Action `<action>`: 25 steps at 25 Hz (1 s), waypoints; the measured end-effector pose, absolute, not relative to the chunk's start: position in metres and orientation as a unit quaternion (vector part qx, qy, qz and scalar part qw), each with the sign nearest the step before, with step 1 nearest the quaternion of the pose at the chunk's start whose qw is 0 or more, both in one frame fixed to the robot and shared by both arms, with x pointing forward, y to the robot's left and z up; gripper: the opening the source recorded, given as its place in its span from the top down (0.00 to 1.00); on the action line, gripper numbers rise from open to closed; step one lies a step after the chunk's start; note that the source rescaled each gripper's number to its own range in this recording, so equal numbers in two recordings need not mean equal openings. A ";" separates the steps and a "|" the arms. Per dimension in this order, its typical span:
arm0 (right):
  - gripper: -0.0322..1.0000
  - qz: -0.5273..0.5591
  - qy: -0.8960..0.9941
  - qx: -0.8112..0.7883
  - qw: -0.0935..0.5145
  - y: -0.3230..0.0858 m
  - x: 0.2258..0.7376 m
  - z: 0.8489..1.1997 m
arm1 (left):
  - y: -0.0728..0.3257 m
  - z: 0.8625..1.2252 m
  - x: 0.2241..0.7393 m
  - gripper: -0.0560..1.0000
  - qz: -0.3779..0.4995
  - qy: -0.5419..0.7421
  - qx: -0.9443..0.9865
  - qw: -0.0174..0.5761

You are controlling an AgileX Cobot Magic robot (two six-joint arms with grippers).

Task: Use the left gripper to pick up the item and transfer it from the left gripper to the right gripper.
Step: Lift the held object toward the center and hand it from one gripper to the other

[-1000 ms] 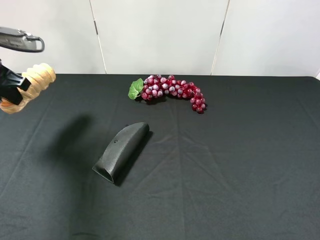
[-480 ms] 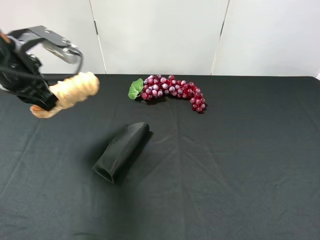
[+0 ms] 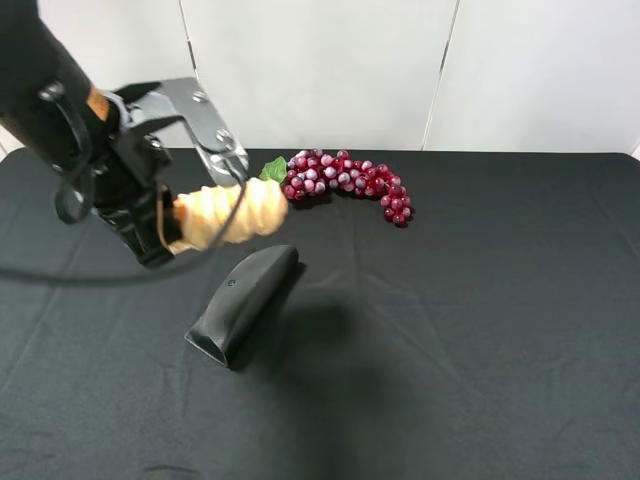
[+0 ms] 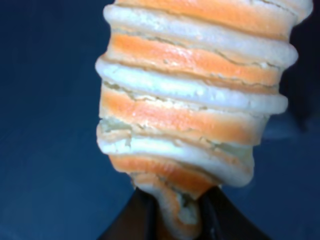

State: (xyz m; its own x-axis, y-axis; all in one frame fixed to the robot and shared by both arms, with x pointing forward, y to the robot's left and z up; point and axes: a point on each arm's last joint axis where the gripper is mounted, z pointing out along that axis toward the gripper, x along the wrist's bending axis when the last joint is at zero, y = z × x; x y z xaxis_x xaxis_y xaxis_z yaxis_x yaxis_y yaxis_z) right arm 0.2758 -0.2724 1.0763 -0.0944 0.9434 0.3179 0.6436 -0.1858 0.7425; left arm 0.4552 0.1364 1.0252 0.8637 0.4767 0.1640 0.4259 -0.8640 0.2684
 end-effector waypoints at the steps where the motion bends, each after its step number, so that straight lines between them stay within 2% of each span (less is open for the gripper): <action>1: 0.00 0.415 0.616 0.649 0.165 -0.271 0.281 1.076 | 0.131 1.025 0.452 0.93 0.116 0.219 0.962 0.117; 10: 0.00 0.445 0.646 0.618 0.051 -0.253 0.323 1.076 | 0.097 1.029 0.433 0.94 0.139 0.129 0.968 0.165; 25: 0.00 0.483 0.663 0.571 -0.043 -0.241 0.389 1.060 | 0.090 1.032 0.434 0.94 0.154 0.122 0.961 0.194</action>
